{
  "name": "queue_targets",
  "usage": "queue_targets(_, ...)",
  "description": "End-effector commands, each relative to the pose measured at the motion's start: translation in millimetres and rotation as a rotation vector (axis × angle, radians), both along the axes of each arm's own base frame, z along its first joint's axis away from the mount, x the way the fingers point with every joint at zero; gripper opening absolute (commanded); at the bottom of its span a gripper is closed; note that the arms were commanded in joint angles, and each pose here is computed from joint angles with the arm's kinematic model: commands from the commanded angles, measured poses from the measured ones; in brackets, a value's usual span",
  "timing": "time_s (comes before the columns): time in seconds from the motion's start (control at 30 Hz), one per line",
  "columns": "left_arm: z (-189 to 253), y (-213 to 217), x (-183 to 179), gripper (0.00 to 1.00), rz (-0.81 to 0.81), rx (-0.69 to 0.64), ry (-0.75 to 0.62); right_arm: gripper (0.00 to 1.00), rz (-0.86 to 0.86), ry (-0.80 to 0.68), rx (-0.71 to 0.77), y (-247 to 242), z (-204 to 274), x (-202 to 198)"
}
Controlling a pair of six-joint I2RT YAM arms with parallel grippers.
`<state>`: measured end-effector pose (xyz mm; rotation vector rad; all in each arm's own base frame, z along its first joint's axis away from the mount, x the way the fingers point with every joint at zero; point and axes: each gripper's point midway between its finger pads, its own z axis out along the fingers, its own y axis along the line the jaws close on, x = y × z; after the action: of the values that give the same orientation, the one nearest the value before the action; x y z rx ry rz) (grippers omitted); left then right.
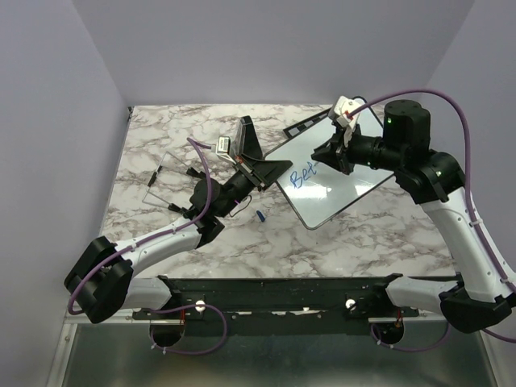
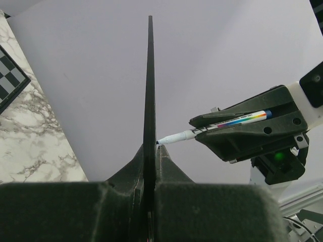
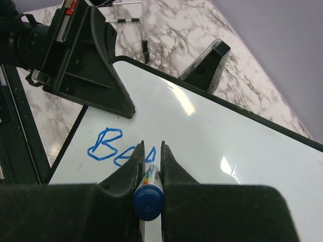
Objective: Write a sentence on the whiteboard
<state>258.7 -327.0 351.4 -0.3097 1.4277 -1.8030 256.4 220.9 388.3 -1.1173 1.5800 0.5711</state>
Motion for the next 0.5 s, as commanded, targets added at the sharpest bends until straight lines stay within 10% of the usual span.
queue_targets(0.0, 55.1, 16.0, -17.4, 0.00, -0.031, -0.180, -0.112, 0.01, 0.009, 0.035, -0.003, 3.3, -10.1, 2.2)
queue_targets(0.47, 56.1, 16.5, -17.4, 0.00, -0.029, -0.176, -0.113, 0.01, -0.125, -0.034, -0.035, -13.8, -0.9, 25.4)
